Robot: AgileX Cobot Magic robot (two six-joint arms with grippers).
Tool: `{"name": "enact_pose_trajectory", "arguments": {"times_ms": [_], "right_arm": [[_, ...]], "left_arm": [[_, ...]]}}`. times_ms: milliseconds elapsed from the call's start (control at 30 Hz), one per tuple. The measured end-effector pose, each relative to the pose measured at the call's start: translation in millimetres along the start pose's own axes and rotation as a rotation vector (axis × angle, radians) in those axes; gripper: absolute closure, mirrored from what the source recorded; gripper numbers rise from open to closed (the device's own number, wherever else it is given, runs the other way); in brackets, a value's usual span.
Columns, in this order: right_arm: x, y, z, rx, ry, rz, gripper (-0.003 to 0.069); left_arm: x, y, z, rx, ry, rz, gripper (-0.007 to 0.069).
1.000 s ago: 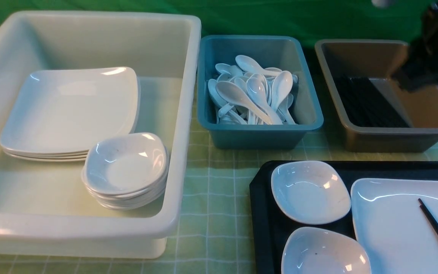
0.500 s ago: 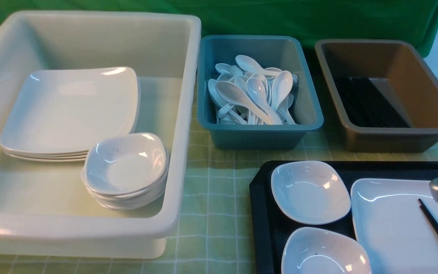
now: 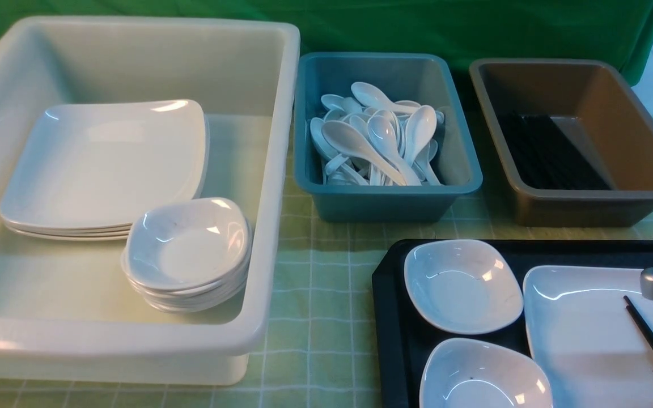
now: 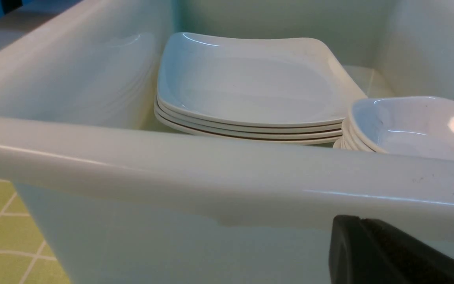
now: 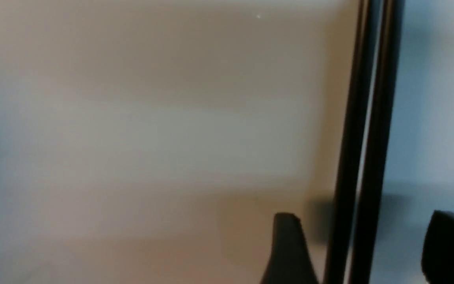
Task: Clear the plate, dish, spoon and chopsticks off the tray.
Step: Use the right arm to grab a pair of chopsticks from the plate
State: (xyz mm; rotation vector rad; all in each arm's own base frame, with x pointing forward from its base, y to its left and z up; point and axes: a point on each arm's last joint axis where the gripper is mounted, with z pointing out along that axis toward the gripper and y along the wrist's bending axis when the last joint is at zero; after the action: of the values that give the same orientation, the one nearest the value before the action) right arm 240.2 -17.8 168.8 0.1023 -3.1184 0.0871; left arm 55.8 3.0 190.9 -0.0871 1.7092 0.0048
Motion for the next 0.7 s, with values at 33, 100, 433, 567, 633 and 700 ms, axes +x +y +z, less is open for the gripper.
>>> {"name": "enact_pose_trajectory", "arguments": {"times_ms": [33,100,433,567,633,700], "right_arm": [[-1.1,0.0,3.0,0.0,0.008,-0.002,0.0223],[-2.8,-0.4,9.4,0.001,0.031,-0.007,0.0224],[-4.1,-1.0,10.1,-0.005,0.096,-0.055,0.0561],[-13.6,-3.8,-6.8,-0.008,0.161,-0.05,0.0557],[-18.6,-4.3,-15.8,-0.015,0.165,-0.042,0.0557],[-28.0,-4.8,-31.3,-0.027,0.139,-0.029,0.0557]], "left_arm": [[0.0,0.0,0.0,0.0,0.0,0.0,0.0627],[0.0,0.0,0.0,0.0,0.0,0.0,0.0627],[0.0,0.0,0.0,0.0,0.0,0.0,0.0627],[0.0,0.0,0.0,0.0,0.0,0.001,0.0627],[0.0,0.0,0.0,0.0,0.0,0.0,0.0627],[0.0,0.0,0.0,0.0,0.0,0.0,0.0627]]}}
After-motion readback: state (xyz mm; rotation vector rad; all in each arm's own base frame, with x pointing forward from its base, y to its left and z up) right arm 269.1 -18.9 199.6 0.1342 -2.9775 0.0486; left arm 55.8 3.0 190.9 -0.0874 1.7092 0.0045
